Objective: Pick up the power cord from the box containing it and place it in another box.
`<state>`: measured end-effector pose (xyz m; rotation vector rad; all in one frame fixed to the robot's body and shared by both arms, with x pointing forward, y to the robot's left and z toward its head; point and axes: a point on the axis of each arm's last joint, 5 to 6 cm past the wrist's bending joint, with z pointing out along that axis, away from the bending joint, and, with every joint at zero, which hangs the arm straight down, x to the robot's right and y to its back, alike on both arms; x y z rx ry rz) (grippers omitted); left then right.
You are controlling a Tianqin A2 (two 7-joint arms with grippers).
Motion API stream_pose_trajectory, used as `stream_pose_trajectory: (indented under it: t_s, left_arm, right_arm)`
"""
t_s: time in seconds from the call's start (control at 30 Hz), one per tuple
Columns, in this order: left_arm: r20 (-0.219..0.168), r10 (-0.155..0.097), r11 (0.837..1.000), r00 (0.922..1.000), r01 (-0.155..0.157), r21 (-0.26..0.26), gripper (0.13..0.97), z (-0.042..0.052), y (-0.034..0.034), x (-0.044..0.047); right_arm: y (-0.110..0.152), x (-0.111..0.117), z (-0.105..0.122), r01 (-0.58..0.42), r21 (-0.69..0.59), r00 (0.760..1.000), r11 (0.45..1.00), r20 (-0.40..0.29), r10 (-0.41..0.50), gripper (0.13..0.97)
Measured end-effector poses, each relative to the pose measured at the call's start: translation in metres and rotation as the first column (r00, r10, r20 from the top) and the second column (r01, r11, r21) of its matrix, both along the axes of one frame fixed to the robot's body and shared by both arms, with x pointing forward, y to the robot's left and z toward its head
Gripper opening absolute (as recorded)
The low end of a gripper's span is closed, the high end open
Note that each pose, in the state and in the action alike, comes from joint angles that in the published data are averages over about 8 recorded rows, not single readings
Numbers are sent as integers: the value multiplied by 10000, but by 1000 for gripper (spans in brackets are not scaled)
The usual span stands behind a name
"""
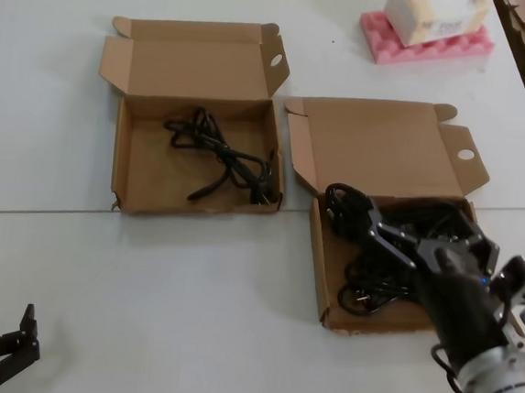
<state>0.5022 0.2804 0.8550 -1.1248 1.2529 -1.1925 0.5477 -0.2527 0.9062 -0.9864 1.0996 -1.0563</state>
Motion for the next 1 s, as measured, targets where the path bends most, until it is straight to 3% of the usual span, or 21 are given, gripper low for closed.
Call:
stream_pose_trajectory:
  t_s: [0.13,0.53,1.0]
  left_arm:
    - [0,0,10000,10000,0,-2,948,0,0,0]
    - [0,0,10000,10000,0,-4,966,0,0,0]
    - [0,0,10000,10000,0,-5,966,0,0,0]
  right_arm:
    - [-54,-69,-105,60,332,9993,9994,-360,-48,966]
    - [-213,-298,-400,348,1276,9907,9912,-1351,-174,966]
    - [-240,-341,-449,412,1431,9883,9888,-1511,-193,966]
